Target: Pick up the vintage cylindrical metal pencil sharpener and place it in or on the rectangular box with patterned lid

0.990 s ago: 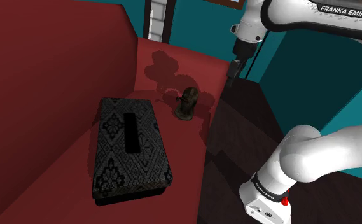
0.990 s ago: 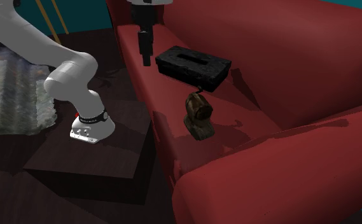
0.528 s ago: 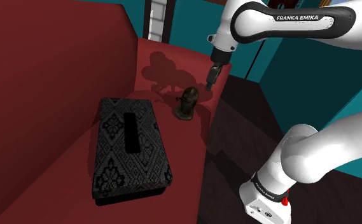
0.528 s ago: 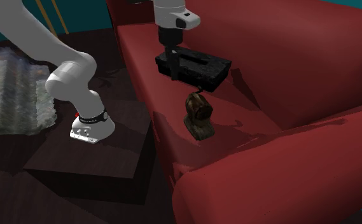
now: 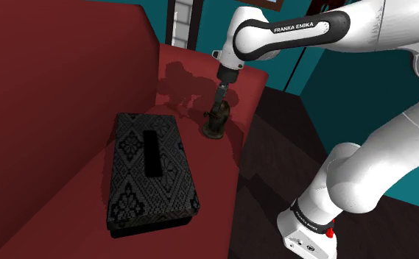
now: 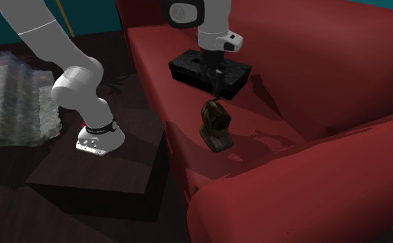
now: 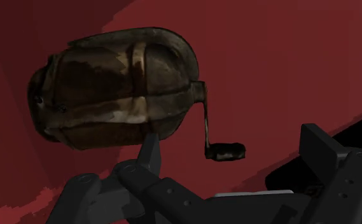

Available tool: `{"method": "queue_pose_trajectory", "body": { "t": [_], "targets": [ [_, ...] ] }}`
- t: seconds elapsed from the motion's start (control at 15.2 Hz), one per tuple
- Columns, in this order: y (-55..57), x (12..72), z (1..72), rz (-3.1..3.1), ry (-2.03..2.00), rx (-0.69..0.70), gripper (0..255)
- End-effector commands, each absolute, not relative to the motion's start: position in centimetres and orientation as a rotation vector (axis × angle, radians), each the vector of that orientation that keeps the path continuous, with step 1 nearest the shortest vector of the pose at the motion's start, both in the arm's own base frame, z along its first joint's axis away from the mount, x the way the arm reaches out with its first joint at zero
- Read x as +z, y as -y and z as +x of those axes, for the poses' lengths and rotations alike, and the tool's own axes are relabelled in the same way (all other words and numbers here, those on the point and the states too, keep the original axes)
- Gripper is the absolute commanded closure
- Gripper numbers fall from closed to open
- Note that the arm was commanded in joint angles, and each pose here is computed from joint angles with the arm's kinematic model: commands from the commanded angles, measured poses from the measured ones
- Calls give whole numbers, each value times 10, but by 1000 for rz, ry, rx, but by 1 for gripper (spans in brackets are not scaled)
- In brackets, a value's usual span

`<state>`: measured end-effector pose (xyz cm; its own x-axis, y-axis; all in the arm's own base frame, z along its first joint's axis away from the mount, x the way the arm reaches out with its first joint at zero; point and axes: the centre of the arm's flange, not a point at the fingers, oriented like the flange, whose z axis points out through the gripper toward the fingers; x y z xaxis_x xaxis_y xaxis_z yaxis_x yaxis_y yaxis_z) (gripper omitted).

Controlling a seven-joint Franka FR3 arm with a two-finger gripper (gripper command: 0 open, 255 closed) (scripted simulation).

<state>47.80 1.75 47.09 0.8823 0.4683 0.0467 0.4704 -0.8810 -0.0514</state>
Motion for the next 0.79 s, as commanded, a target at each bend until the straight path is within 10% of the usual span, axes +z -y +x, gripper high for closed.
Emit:
{"method": "queue_pose_trajectory", "body": {
  "t": [0.0, 0.73],
  "targets": [
    [-27, 458, 496, -2950, 813, -64, 0],
    [-35, 413, 504, -2935, 839, -69, 0]
  ]
}}
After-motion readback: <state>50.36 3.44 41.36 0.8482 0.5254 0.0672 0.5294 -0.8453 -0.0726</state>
